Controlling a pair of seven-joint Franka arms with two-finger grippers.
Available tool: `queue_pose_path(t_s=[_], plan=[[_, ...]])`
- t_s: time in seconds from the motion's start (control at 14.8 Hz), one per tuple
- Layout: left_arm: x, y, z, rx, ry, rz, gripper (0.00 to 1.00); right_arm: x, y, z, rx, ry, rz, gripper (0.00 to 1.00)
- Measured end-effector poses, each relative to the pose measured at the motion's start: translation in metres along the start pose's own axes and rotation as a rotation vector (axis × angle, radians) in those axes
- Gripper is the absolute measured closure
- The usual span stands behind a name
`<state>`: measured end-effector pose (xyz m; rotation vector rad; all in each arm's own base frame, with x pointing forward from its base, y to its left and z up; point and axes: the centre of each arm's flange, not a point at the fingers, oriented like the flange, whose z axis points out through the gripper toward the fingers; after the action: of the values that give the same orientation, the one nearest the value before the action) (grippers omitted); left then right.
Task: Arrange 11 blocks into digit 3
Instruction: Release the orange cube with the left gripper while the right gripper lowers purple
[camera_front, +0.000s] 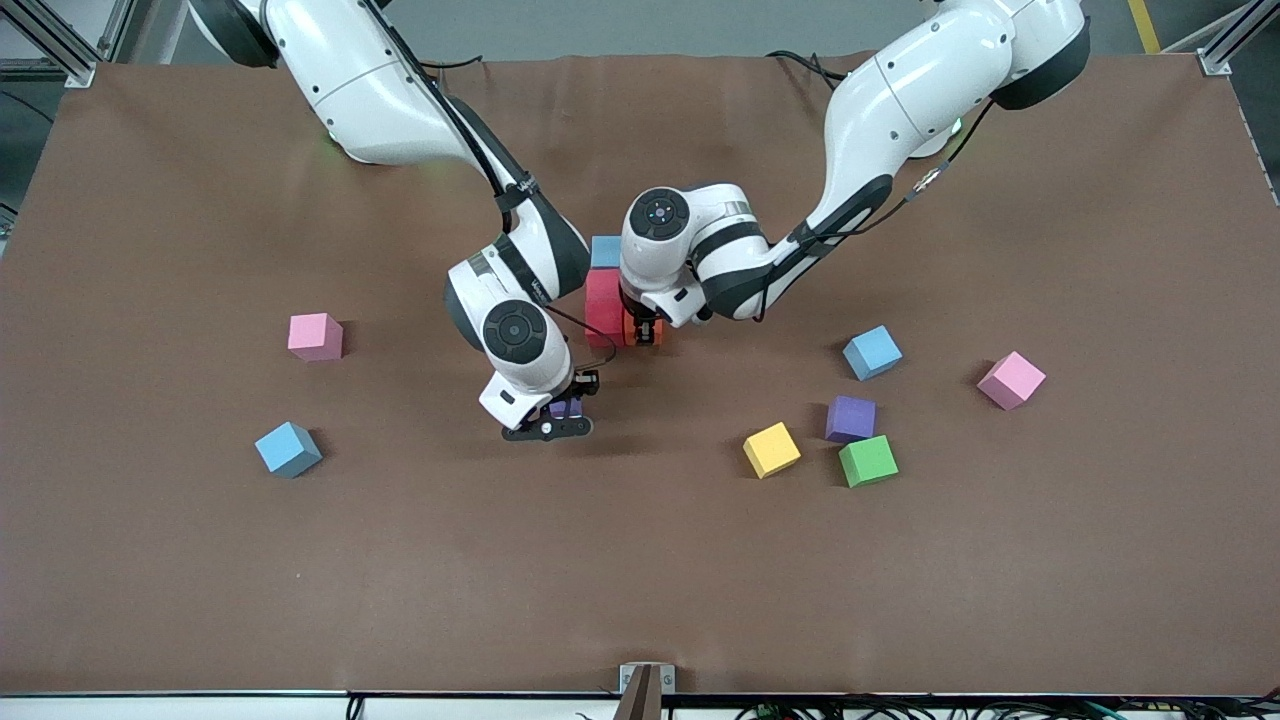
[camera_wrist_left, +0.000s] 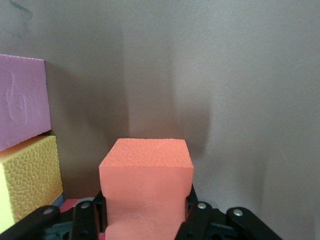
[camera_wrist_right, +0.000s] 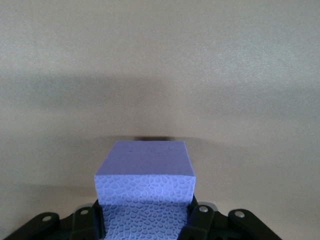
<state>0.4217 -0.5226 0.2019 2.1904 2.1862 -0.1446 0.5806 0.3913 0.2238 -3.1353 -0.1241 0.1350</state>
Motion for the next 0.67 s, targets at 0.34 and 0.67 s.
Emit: queue_pose_path(t_s=[0.34, 0.67], plan=[[0.0047, 0.005, 0.0026, -0.003, 0.007, -0.009, 0.04, 0.0002, -0.0003, 0.0001, 0.004, 0.001, 0.002, 0.44], [-0.0002, -0.0025, -0.0032, 0.013, 0.03, 0.003, 0.0, -0.0014, -0.0066, 0.0072, 0.014, 0.008, 0.009, 0.44]])
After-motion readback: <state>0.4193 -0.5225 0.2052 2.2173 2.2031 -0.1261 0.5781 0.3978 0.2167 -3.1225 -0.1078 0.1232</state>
